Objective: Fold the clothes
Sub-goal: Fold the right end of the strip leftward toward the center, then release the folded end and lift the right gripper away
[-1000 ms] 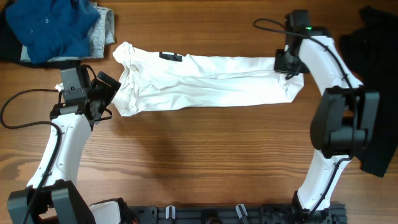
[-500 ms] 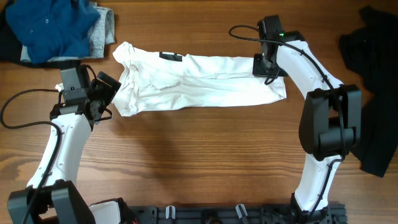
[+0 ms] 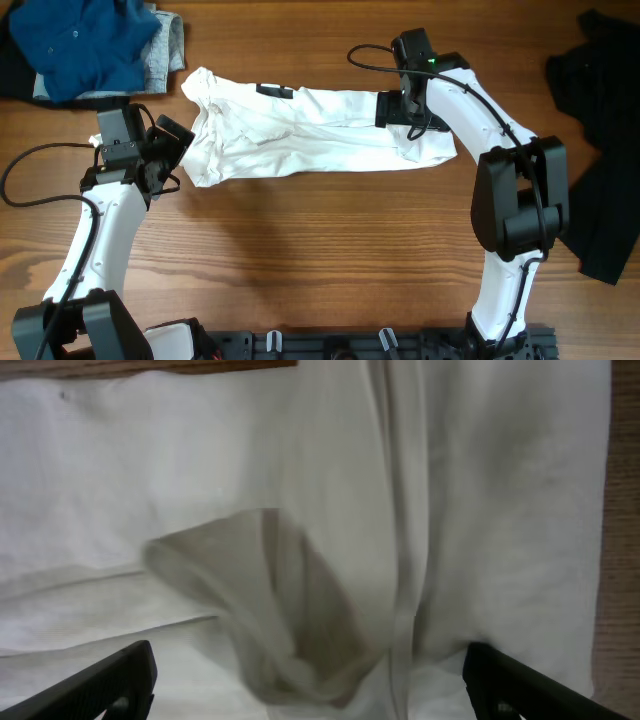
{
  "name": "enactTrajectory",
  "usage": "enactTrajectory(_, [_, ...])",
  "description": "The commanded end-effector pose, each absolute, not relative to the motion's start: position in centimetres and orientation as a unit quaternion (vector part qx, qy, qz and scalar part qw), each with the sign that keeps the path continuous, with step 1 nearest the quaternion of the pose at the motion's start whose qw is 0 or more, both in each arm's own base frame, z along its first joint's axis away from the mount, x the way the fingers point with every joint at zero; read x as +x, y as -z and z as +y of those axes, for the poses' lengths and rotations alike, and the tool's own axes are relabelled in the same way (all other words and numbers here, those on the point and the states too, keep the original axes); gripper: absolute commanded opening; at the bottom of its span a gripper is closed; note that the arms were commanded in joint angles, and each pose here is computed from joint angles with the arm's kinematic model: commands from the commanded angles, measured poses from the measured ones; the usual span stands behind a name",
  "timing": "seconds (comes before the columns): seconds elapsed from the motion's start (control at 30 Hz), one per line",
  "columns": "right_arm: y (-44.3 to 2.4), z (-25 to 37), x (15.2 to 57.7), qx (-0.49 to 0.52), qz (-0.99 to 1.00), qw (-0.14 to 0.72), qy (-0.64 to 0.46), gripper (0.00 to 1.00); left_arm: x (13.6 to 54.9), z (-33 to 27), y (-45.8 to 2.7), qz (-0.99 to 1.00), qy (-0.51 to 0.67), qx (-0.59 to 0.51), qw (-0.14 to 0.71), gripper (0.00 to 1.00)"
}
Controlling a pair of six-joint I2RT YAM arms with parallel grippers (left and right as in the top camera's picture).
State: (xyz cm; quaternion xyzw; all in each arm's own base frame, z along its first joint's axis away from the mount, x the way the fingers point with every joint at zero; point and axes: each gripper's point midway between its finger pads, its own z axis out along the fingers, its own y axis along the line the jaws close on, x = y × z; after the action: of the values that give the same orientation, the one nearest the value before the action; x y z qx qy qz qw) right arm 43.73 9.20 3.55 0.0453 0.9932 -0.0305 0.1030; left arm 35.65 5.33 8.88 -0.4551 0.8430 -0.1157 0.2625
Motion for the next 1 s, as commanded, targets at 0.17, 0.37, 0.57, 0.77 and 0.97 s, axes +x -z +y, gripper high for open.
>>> enactTrajectory(0.17, [-10.2, 6.3, 47.1, 0.092, 0.98, 0.174, 0.011, 0.99, 35.5, 5.5, -9.1, 0.84, 0.118, -0.458, 0.265, 1.0])
enactTrajectory(0.37, [-9.5, 4.4, 47.8, 0.115, 0.979, 0.171, -0.005, 0.61, 35.5, 5.5, -9.0, 0.84, 0.118, -0.458, 0.264, 1.0])
enactTrajectory(0.57, [-7.4, 3.7, 46.8, 0.123, 0.982, 0.141, -0.004, 0.13, 35.5, 5.5, -9.1, 0.84, 0.118, -0.458, 0.264, 1.0])
enactTrajectory(0.77, [-4.6, 5.3, 45.8, 0.117, 0.987, 0.106, -0.04, 0.08, 35.5, 5.5, -9.1, 0.84, 0.118, -0.458, 0.264, 1.0])
enactTrajectory(0.97, [-1.9, 6.2, 45.0, 0.113, 0.99, 0.067, -0.059, 0.04, 35.3, 5.5, -9.0, 0.841, 0.117, -0.459, 0.261, 1.0])
